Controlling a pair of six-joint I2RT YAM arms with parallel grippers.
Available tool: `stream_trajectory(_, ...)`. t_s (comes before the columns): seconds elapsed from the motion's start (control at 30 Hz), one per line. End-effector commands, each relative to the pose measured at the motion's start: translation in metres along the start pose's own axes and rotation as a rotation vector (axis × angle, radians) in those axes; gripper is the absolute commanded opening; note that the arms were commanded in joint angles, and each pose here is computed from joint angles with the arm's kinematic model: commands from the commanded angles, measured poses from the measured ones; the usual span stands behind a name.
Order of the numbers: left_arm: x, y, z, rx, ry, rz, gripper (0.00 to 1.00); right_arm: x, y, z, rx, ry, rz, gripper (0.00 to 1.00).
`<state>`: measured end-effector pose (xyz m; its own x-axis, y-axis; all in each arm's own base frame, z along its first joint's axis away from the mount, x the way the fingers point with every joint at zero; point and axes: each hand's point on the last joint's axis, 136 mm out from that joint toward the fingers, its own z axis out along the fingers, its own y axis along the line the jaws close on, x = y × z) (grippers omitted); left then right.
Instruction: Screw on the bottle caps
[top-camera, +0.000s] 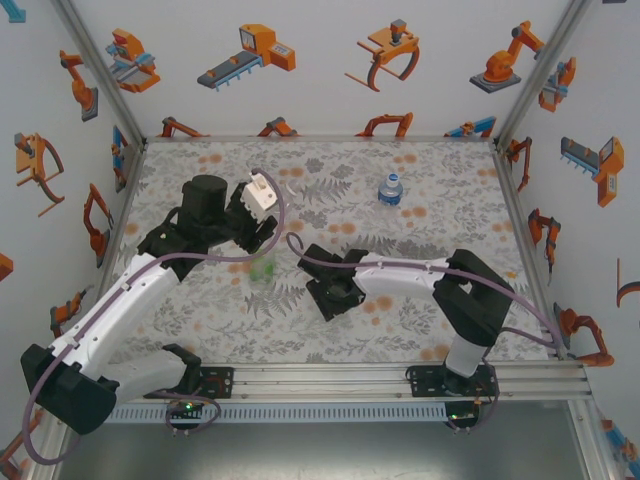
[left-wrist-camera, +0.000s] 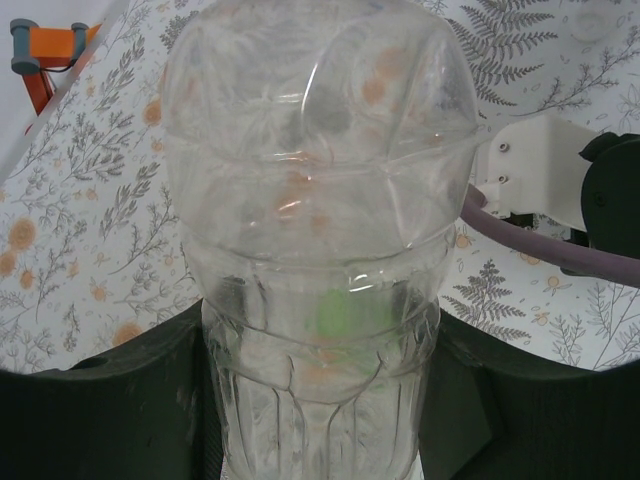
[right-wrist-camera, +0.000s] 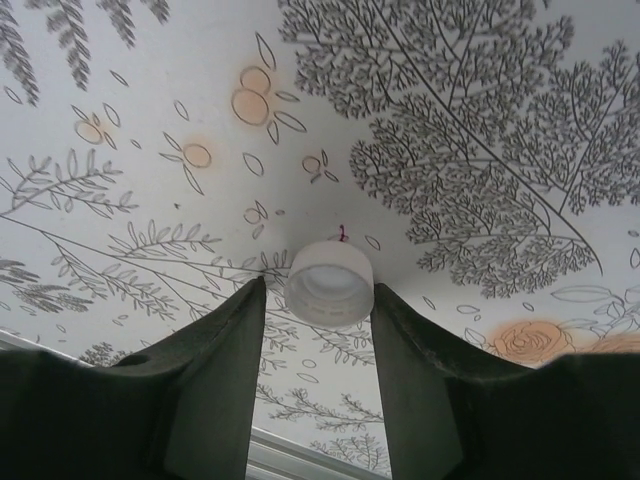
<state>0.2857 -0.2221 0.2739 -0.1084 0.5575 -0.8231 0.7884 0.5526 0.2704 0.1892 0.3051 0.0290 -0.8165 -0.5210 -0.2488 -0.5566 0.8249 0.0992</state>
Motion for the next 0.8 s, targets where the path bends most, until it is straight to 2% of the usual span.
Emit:
stream_trajectory(0.0,-0.004,0.001,0.001,0.006,-0.021,-0.020,0.17,-0.009,0.003,-0.003,0.009,-0.020,-0.025,0.43)
stream_trajectory(0.4,-0.001,0.000,0.006,0.022,-0.006,-0.026,0.17,-0.019,-0.007,-0.009,0.028,-0.052,-0.028,0.32)
stream_trajectory(0.77,-0.001,-0.003,0.005,0.043,-0.006,-0.026,0.17,-0.039,-0.075,-0.017,0.029,-0.083,0.131,0.33)
